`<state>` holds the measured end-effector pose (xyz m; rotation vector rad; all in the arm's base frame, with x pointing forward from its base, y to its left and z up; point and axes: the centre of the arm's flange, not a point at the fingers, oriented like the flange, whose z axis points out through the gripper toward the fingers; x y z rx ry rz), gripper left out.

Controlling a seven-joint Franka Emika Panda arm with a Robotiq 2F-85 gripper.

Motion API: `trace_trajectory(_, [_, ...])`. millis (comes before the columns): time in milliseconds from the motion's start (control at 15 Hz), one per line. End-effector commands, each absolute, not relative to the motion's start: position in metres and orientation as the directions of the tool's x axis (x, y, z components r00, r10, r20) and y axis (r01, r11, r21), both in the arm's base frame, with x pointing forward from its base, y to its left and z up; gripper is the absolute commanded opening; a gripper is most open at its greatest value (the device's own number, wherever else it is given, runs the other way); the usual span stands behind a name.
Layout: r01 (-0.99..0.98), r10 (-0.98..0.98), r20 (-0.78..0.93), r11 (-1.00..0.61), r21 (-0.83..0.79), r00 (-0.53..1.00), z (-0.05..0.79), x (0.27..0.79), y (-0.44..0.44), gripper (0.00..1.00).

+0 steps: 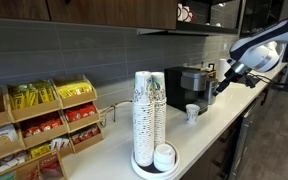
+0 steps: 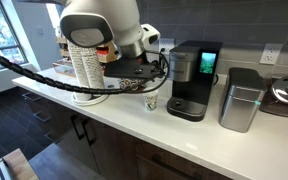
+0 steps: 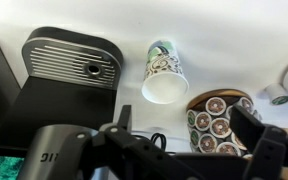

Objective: Take the cup off of the coffee maker

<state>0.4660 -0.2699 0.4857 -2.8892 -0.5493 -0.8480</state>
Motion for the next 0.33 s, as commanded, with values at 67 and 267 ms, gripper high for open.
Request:
trace_trajectory(67, [0.447,0.389,0.501,-0.895,0.004,0.773,0.526,0.448,-0.258,1.0])
trace_trajectory(267, [0.439,0.388,0.519,-0.898,0.026,0.762,0.527,0.452,-0.259,1.0])
